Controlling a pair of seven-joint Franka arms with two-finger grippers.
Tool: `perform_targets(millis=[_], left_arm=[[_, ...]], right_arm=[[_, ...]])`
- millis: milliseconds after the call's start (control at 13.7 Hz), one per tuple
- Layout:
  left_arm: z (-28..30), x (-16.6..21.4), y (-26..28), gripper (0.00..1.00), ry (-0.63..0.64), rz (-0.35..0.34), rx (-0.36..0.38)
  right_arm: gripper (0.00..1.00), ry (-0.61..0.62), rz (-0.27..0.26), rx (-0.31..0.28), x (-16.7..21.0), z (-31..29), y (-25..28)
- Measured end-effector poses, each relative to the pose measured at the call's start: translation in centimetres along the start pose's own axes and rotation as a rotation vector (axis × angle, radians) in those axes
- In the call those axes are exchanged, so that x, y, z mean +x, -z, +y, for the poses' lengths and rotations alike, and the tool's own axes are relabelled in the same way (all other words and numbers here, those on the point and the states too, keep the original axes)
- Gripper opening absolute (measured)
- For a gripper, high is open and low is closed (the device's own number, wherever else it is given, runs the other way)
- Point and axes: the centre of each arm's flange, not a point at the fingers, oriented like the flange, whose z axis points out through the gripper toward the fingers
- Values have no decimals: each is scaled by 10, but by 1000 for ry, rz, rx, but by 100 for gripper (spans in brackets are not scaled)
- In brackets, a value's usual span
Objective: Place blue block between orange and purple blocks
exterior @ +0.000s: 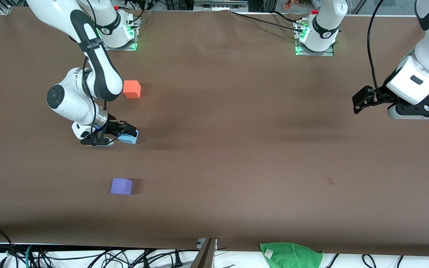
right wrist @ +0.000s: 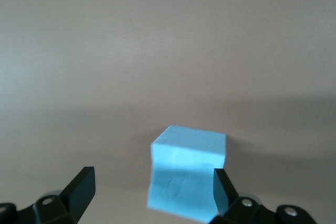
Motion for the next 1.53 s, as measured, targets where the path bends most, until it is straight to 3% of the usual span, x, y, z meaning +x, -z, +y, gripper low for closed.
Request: perform_targets(millis=[146, 438, 584, 1022, 1534], left_arm=[[-1, 0, 3, 100, 2, 6, -1], [-3, 1, 3, 100, 5, 5, 0], [-3, 1, 3, 100, 5, 5, 0], [-3, 1, 4, 100, 6, 5, 0], [-3, 1, 4, 100, 6, 5, 0]], right_arm=[[100, 40, -10, 1, 1, -4, 29], [100, 145, -37, -62, 8, -13, 105], [100, 160, -66, -95, 16, -31, 160], [100, 232, -70, -149, -3, -65, 324], [100, 215, -46, -169, 4, -58, 352]])
